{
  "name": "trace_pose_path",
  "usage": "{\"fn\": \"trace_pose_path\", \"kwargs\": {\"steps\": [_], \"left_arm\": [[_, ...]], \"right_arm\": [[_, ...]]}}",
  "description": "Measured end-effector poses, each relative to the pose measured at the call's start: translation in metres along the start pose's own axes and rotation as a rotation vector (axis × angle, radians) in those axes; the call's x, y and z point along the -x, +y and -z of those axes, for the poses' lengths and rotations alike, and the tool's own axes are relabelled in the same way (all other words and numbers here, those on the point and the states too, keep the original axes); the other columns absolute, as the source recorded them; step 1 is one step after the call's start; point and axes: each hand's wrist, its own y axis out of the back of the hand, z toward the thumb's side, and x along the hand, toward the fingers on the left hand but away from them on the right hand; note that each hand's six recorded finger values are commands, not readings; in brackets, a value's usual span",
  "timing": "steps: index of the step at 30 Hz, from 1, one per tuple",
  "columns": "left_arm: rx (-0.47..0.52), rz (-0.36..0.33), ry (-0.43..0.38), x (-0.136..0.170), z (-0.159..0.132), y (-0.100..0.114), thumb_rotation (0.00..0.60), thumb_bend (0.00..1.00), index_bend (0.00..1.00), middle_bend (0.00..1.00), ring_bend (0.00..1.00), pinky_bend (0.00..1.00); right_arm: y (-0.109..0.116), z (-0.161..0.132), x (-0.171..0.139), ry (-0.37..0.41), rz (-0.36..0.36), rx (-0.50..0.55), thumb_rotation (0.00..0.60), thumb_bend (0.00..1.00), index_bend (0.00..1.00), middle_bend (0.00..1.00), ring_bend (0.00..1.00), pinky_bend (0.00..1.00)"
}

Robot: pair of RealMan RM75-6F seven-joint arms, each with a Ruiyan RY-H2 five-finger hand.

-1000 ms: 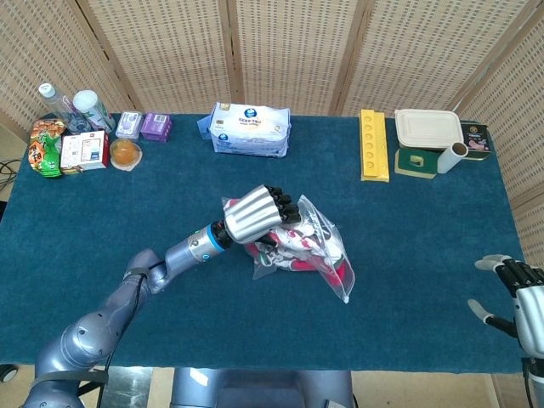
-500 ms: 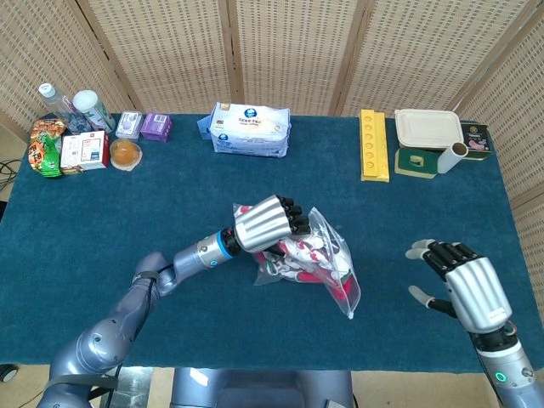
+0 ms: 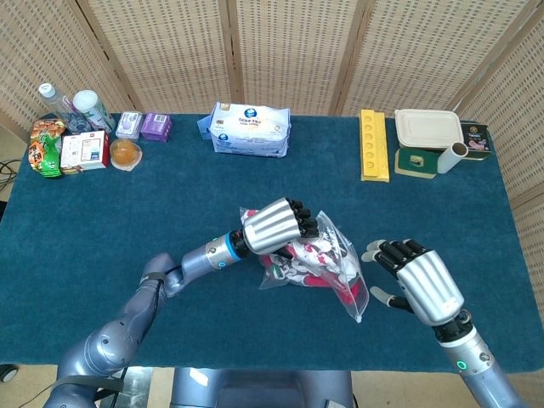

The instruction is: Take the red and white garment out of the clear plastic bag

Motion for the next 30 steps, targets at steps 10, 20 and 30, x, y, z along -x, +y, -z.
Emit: {"fn": "trace_pose_path", "kwargs": {"steps": [10, 20, 30], "left_arm": [[0.018, -0.002, -0.008, -0.005, -0.005, -0.003, 0.6, 0.28, 0.87, 0.74, 0.72, 0.77], [0.016, 0.011, -0.004, -0.006, -0.006, -0.007, 0.6, 0.28, 0.87, 0.74, 0.72, 0.77], [0.017, 0.014, 0.005, -0.009, -0.006, -0.009, 0.6, 0.27, 0.87, 0.74, 0.72, 0.76]], "right_arm": [[-0.012, -0.011, 0.012, 0.024, -0.023, 0.022, 0.6, 0.14, 0.4, 0.39, 0.48, 0.5], [-0.009, -0.018, 0.016, 0.037, -0.008, 0.032, 0.6, 0.13, 0.41, 0.39, 0.48, 0.5], [-0.012, -0.023, 0.019, 0.042, -0.028, 0.021, 0.6, 0.13, 0.41, 0.39, 0.48, 0.5]]}}
